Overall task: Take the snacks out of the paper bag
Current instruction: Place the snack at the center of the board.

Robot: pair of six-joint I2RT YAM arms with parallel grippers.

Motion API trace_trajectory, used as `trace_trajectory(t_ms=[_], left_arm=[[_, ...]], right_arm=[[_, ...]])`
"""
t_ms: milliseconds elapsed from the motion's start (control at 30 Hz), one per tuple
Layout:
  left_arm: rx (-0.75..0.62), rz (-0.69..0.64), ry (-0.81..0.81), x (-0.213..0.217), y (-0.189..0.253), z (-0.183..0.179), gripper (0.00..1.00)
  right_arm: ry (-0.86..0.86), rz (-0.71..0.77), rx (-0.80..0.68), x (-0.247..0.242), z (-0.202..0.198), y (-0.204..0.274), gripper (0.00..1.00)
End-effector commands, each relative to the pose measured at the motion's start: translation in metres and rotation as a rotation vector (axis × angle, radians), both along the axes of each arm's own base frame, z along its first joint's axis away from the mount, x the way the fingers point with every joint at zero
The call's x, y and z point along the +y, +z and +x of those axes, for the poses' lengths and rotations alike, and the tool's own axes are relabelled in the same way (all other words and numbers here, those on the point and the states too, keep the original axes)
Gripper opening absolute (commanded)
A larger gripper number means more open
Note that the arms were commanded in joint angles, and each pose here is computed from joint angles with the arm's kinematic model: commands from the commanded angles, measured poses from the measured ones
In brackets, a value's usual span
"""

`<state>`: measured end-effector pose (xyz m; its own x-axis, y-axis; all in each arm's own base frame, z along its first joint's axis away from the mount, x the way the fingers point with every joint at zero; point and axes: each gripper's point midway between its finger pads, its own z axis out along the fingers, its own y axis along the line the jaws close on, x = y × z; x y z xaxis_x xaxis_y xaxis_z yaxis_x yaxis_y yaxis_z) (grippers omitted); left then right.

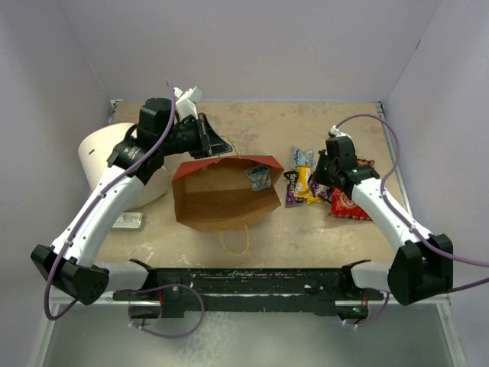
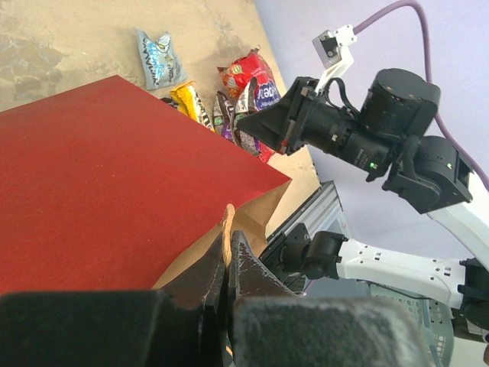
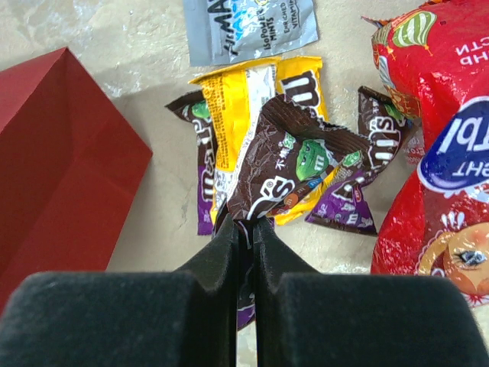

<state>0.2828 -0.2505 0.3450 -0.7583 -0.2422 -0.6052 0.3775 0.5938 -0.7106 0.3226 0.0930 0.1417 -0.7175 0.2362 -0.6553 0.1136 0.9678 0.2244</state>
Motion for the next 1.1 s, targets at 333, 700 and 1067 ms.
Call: trace_trajectory(t_ms=[333, 700, 1067], left_arm=[[-0.028, -0.081, -0.029, -0.007, 0.017, -0.003, 0.00], [-0.041, -0.083, -0.054, -0.015, 0.018, 0.009, 0.00], [-0.026, -0.107, -0.082, -0.026, 0.017, 0.019, 0.00]], right_arm=[[-0.015, -0.128, -0.028, -0.019, 0.037, -0.026, 0.04], [0.014, -0.138, 0.074, -0.017, 0.026, -0.051, 0.34], [0.159, -0.041, -0.085, 0.009, 0.031, 0.047, 0.56]])
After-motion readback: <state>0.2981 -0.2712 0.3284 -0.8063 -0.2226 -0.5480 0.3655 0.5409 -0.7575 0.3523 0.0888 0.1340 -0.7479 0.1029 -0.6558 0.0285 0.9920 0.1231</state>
